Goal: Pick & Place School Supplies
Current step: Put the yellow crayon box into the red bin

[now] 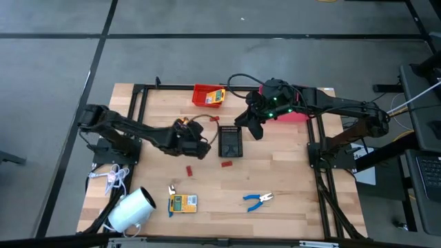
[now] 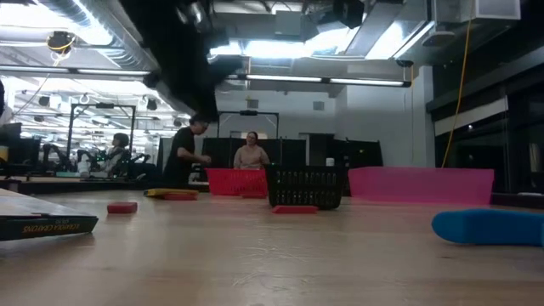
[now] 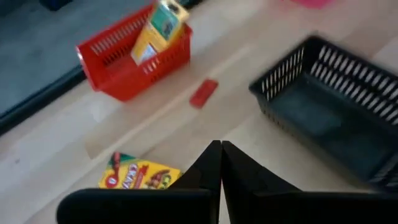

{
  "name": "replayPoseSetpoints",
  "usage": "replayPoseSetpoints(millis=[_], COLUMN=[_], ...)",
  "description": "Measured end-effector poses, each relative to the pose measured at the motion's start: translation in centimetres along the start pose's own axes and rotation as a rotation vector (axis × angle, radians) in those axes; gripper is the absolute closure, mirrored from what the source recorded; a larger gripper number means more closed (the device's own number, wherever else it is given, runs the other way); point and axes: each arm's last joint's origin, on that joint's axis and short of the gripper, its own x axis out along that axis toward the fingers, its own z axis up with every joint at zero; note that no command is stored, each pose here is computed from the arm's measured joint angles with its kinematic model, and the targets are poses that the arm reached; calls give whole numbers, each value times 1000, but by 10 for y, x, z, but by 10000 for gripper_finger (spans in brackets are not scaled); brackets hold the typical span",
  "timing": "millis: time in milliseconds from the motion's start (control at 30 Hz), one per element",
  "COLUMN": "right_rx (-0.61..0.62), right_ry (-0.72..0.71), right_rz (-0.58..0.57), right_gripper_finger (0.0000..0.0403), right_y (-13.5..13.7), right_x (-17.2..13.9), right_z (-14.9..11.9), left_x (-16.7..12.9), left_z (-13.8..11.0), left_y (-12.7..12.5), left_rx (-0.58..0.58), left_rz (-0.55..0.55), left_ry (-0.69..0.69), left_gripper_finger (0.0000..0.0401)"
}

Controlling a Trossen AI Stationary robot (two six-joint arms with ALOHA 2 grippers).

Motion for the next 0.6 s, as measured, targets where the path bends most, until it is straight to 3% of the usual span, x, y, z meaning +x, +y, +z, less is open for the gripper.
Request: replayPoseSetpoints(millis=[167, 267, 400, 600], right_rx=[-12, -25, -16, 28], right_ry=[-21, -34, -31, -15], right_rz=[16, 14, 22, 17], right_gripper_finger=[319, 319, 319, 319], right_y=[4, 7, 8, 6], right_x=[1, 1, 2, 5], right_z=[1, 1, 1, -3], left_x=[-18, -18, -17, -15], left_z=[14, 12, 4, -3], left_y=[23, 40, 60, 71], left_rx=[-60, -78, -286, -653], left_rz=[-54, 8, 130, 43], left_ry=[31, 130, 310, 288], left_gripper_finger=[399, 399, 396, 359])
